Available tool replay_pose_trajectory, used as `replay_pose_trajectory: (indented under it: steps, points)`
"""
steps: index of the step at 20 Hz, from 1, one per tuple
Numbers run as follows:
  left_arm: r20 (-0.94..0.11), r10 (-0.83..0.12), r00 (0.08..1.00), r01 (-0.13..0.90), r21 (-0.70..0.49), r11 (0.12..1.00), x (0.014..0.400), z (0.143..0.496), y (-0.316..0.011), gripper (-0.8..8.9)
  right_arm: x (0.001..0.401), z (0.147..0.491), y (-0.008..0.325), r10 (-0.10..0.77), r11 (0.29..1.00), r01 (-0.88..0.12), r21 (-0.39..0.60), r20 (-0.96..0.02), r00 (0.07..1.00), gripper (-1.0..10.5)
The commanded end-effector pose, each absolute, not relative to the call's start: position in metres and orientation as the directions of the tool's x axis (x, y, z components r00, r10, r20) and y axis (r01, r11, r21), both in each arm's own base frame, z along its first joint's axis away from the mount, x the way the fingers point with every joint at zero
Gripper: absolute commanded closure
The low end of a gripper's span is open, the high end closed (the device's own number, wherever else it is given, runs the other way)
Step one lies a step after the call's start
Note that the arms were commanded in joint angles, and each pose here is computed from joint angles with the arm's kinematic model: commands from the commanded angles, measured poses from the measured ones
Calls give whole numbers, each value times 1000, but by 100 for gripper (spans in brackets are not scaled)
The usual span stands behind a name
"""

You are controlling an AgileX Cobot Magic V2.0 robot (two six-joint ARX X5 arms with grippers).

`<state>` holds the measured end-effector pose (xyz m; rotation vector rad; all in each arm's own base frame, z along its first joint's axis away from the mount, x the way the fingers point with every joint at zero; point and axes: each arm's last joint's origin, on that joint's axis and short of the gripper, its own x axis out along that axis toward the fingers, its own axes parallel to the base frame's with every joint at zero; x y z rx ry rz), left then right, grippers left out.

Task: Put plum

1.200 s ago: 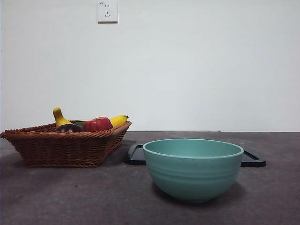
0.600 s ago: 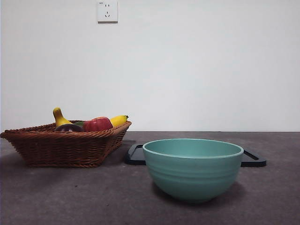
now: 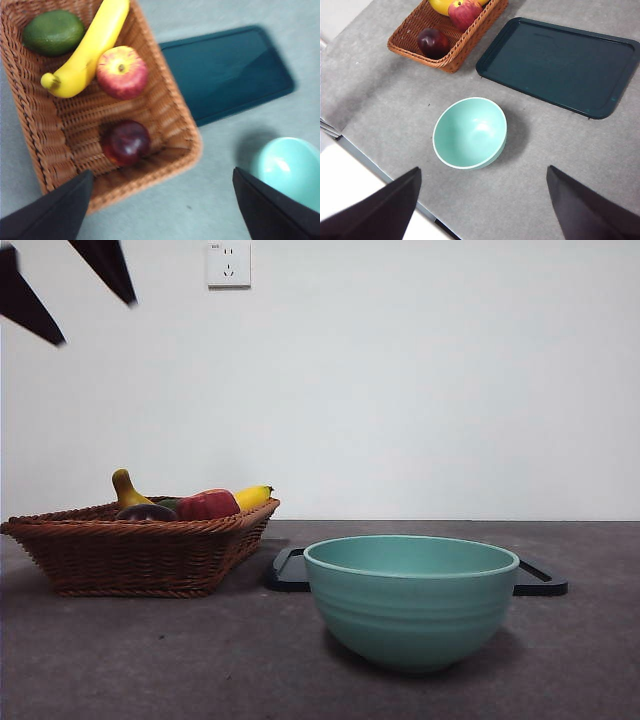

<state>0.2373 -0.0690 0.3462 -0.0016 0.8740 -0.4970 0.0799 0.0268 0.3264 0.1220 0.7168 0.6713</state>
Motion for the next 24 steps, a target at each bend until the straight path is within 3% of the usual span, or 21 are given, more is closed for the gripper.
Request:
replay_pose_trajectory:
  steps: [1,12,24]
  points:
    - [-751,-396,528,424,-170,889,260,337,-82,381,80,331,27,611,782,-536,317,-553,565,545]
    - [-860,-278,428,390,-101,915,323,257,-112,381,81,331,27,611,783,-533,321,-557,563,545]
    - [-917,-238,321,387,-103,916,344,207,-121,381,82,331,27,611,783,-533,320,-557,563,545]
